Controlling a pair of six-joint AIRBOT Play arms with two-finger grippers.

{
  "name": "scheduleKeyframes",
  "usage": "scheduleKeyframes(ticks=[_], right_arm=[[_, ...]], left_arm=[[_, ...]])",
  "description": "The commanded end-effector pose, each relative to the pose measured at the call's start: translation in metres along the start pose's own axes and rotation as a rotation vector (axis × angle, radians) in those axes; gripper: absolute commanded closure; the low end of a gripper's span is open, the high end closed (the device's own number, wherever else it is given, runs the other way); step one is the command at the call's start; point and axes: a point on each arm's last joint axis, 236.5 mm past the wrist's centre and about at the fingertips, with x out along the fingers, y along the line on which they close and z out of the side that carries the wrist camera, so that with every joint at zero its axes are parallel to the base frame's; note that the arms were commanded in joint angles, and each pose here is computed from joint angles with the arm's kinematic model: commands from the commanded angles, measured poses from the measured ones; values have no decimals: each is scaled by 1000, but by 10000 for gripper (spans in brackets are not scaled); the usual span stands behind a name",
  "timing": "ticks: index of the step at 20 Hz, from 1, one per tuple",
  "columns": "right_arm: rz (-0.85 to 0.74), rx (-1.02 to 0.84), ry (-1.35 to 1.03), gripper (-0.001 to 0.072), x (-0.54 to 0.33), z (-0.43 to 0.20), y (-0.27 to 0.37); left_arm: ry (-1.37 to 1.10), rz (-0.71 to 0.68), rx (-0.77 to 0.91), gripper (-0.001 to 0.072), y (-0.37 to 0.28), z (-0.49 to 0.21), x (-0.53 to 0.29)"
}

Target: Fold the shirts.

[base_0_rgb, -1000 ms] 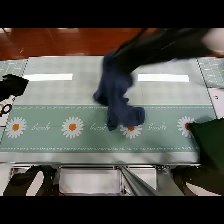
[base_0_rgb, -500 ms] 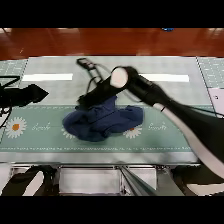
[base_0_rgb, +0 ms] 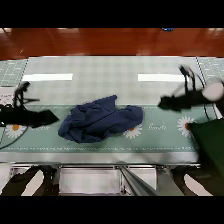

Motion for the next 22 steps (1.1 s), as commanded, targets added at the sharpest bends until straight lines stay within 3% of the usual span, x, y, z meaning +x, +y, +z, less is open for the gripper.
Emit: scheduleKeyframes(ticks=[1, 5, 8, 9, 11, 19, 22], right_arm=[[167, 198, -9, 305, 21, -71, -12], [232, 254, 27, 305, 35, -95, -3], [260, 287, -13, 305, 34, -84, 2], [258, 295, -8, 305, 36, -84, 1], [285, 337, 25, 305, 44, -85, 5], [286, 252, 192, 305, 114, -75, 52], [293, 220, 223, 305, 132, -57, 70]], left_arm=[[97, -15, 16, 201, 15, -41, 34], [36, 8, -15, 201, 27, -37, 52], [5, -69, -52, 202, 13, -24, 65], [25, -85, -61, 233, 9, -25, 73], [53, -81, -12, 688, 10, -27, 85], [-48, -88, 38, 688, -3, 8, 61], [-92, -154, -8, 688, -19, 19, 56]])
